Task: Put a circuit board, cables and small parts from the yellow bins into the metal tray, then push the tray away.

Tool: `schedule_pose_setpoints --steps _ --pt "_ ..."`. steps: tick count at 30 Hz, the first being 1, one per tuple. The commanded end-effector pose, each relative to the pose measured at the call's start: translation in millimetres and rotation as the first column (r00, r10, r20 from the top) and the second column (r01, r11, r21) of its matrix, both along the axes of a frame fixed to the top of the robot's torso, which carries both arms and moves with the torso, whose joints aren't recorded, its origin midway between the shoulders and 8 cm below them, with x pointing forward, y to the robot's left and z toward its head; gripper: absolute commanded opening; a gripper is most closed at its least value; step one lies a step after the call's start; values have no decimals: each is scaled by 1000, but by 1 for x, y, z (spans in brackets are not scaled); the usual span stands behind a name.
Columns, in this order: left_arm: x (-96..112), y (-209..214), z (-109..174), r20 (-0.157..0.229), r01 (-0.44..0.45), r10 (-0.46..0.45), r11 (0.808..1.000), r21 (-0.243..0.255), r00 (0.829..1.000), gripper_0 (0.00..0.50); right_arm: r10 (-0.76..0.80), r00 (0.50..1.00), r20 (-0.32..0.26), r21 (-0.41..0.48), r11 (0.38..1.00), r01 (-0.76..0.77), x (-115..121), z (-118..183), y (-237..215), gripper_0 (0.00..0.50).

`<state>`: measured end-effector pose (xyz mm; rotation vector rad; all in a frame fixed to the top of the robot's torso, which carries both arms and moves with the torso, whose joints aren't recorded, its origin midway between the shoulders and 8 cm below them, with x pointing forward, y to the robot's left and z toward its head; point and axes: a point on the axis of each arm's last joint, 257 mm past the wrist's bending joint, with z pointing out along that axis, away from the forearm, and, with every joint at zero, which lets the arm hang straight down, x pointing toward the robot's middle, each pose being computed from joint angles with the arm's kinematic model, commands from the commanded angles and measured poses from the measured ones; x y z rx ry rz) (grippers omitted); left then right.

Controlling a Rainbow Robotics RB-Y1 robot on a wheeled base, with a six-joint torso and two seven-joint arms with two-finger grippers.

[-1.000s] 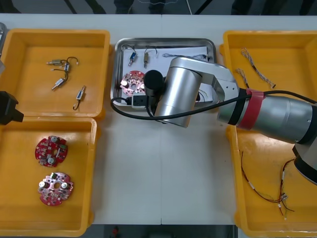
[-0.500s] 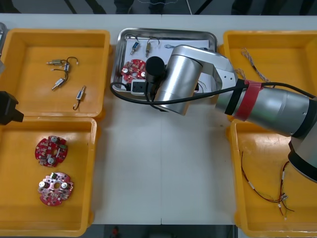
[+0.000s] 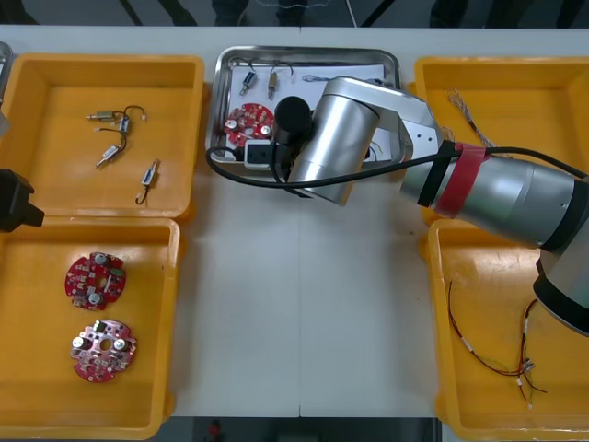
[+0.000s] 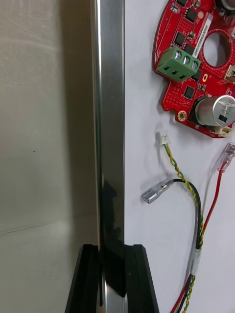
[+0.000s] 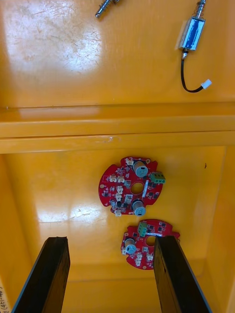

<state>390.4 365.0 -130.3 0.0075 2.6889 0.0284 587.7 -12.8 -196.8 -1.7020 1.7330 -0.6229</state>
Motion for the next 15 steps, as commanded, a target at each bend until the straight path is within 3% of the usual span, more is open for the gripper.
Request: schedule_pose_setpoints --steps 1,15 --pt "-1 12 16 33 29 -31 998 57 999 500 56 994 90 27 998 -58 18 50 29 0" --pt "-1 12 16 33 29 -31 998 57 999 500 43 993 111 55 997 -50 39 52 32 0"
